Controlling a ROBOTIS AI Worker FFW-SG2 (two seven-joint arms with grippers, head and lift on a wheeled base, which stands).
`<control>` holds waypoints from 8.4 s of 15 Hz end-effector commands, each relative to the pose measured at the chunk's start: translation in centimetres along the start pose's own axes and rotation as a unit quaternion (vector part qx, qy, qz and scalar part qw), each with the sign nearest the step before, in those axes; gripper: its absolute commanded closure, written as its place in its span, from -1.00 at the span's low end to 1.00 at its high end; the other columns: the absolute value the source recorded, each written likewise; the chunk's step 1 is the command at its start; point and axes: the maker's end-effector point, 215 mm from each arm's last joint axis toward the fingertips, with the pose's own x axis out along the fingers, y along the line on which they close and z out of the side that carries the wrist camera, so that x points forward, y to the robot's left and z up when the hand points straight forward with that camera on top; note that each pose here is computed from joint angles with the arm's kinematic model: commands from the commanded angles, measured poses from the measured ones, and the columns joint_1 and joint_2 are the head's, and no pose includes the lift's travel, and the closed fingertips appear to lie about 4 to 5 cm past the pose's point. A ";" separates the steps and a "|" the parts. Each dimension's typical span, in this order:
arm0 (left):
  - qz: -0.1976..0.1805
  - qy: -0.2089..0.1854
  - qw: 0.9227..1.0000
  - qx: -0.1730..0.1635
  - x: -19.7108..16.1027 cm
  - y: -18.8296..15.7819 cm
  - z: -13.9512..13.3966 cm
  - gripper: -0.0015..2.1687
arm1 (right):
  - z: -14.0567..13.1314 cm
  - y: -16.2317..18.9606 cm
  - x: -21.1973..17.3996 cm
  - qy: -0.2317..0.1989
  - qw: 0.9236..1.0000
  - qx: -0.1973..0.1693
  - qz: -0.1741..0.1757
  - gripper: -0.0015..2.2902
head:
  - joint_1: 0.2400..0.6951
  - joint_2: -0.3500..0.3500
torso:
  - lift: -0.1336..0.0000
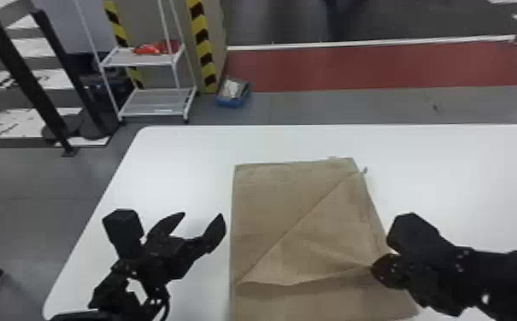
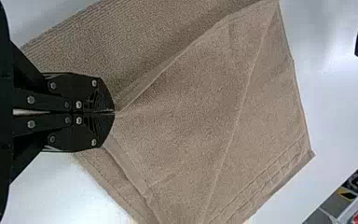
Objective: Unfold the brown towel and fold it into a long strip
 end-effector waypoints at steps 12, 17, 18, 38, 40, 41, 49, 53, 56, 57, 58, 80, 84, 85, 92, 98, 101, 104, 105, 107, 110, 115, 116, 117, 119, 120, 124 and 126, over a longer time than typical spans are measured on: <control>0.002 0.072 0.992 0.100 12.9 2.1 2.8 -0.91 | -5.6 -6.2 -8.0 -0.013 0.997 0.062 -0.048 0.85 | 1.00 -0.04 | -0.43; 0.000 0.077 0.987 0.140 17.8 1.3 3.5 -0.90 | -6.3 -6.3 -8.3 -0.010 0.996 0.070 -0.045 0.85 | 1.00 -0.16 | -0.43; -0.004 0.079 0.986 0.145 18.5 0.9 3.6 -0.87 | -6.3 -6.3 -8.3 -0.010 0.996 0.072 -0.046 0.85 | 1.00 -0.17 | -0.43; 0.056 0.092 0.986 0.128 14.7 6.8 3.2 0.98 | -8.4 -13.5 -10.2 -0.012 0.989 0.107 -0.102 0.85 | 1.00 -0.23 | -0.43; 0.099 0.085 0.988 0.088 9.7 11.7 3.3 0.98 | -10.7 -15.2 -11.6 -0.004 0.985 0.125 -0.118 0.85 | 1.00 -0.19 | -0.43; 0.114 0.078 0.987 0.082 7.5 13.4 3.2 0.98 | -11.8 -15.7 -12.0 0.002 0.984 0.132 -0.123 0.85 | 1.00 -0.17 | -0.43; 0.147 0.047 0.983 0.096 -4.9 11.6 -0.3 -0.46 | -18.4 -16.9 -13.0 0.033 0.978 0.157 -0.137 0.85 | 1.00 -0.12 | -0.43; 0.154 0.023 0.979 0.132 -8.3 11.5 2.3 -0.98 | -19.0 -16.9 -13.0 0.035 0.979 0.147 -0.136 0.85 | 1.00 -0.29 | -0.43; 0.156 0.046 0.971 0.174 -9.5 12.4 1.4 -0.97 | -19.2 -16.8 -12.8 0.035 0.980 0.142 -0.135 0.85 | 1.00 -0.27 | -0.43; 0.138 0.051 0.967 0.208 -9.6 11.9 1.4 -0.96 | -19.1 -16.8 -12.7 0.033 0.980 0.141 -0.134 0.85 | 1.00 -0.26 | -0.43; 0.097 0.053 0.963 0.246 -9.4 10.2 1.2 -0.92 | -19.0 -16.7 -12.6 0.032 0.981 0.141 -0.133 0.85 | 1.00 -0.25 | -0.43; 0.009 0.203 0.928 0.312 -8.4 10.2 -1.7 0.50 | -18.1 -18.1 -14.4 0.006 0.976 0.152 -0.152 0.85 | 1.00 -0.35 | -0.43; 0.030 0.176 0.940 0.290 -7.8 8.5 3.6 0.57 | -14.3 -21.9 -14.4 -0.030 0.962 0.200 -0.184 0.85 | 1.00 -0.37 | -0.43; 0.041 0.171 0.947 0.271 -6.8 8.4 5.2 0.57 | -12.5 -22.9 -13.8 -0.039 0.960 0.206 -0.185 0.85 | 1.00 -0.36 | -0.43; 0.113 0.145 0.957 0.223 7.5 10.0 17.5 0.57 | -2.4 -35.1 -10.2 -0.047 0.934 0.243 -0.258 0.85 | 1.00 -0.15 | -0.43; 0.141 0.066 0.968 0.197 11.5 8.9 28.2 0.90 | 4.3 -45.9 -15.4 -0.108 0.905 0.262 -0.317 0.86 | 0.26 -0.13 | -0.43; 0.126 0.007 0.977 0.172 6.3 7.3 30.9 0.90 | 3.4 -45.5 -19.9 -0.137 0.892 0.287 -0.322 0.86 | -0.12 -0.14 | -0.43; 0.113 -0.011 0.977 0.179 -0.5 6.7 26.4 0.90 | -2.2 -40.1 -20.2 -0.143 0.891 0.296 -0.312 0.86 | -0.19 -0.18 | -0.43; 0.102 -0.014 0.976 0.191 -2.6 5.9 23.9 0.90 | -5.2 -37.8 -19.9 -0.139 0.892 0.299 -0.309 0.86 | -0.12 -0.20 | -0.43; 0.079 -0.019 0.974 0.211 -5.0 4.3 18.8 0.90 | -10.1 -33.2 -19.1 -0.126 0.901 0.284 -0.304 0.86 | 0.30 -0.28 | -0.43; 0.043 -0.026 0.967 0.251 -7.7 1.7 12.6 0.90 | -15.4 -26.9 -17.4 -0.101 0.923 0.237 -0.286 0.86 | 0.78 -0.42 | -0.43; -0.010 -0.066 0.949 0.308 -12.2 -1.1 5.6 0.90 | -22.3 -20.4 -16.1 -0.075 0.948 0.185 -0.248 0.86 | 1.00 -0.73 | -0.43; -0.011 -0.056 0.950 0.307 -12.4 -0.7 4.7 0.89 | -22.8 -20.0 -15.8 -0.073 0.950 0.183 -0.243 0.86 | 1.00 -0.79 | -0.43; -0.010 -0.052 0.950 0.307 -12.5 -0.3 4.2 0.89 | -23.0 -19.7 -15.5 -0.072 0.951 0.180 -0.239 0.86 | 1.00 -0.83 | -0.43; -0.011 -0.036 0.950 0.309 -12.3 0.2 3.3 0.89 | -23.5 -19.5 -14.7 -0.060 0.954 0.187 -0.226 0.86 | 1.00 -0.88 | -0.43; -0.008 -0.015 0.951 0.308 -12.2 1.2 2.4 0.89 | -23.8 -19.4 -14.2 -0.050 0.955 0.196 -0.217 0.86 | 1.00 -0.88 | -0.43; 0.020 0.066 0.960 0.272 -11.0 6.2 -0.4 0.90 | -23.4 -21.8 -13.1 -0.028 0.953 0.225 -0.203 0.86 | 1.00 -0.81 | -0.43; 0.031 0.099 0.960 0.261 -10.3 8.0 -1.4 0.90 | -22.2 -23.3 -12.1 -0.023 0.954 0.231 -0.191 0.86 | 1.00 -0.70 | -0.43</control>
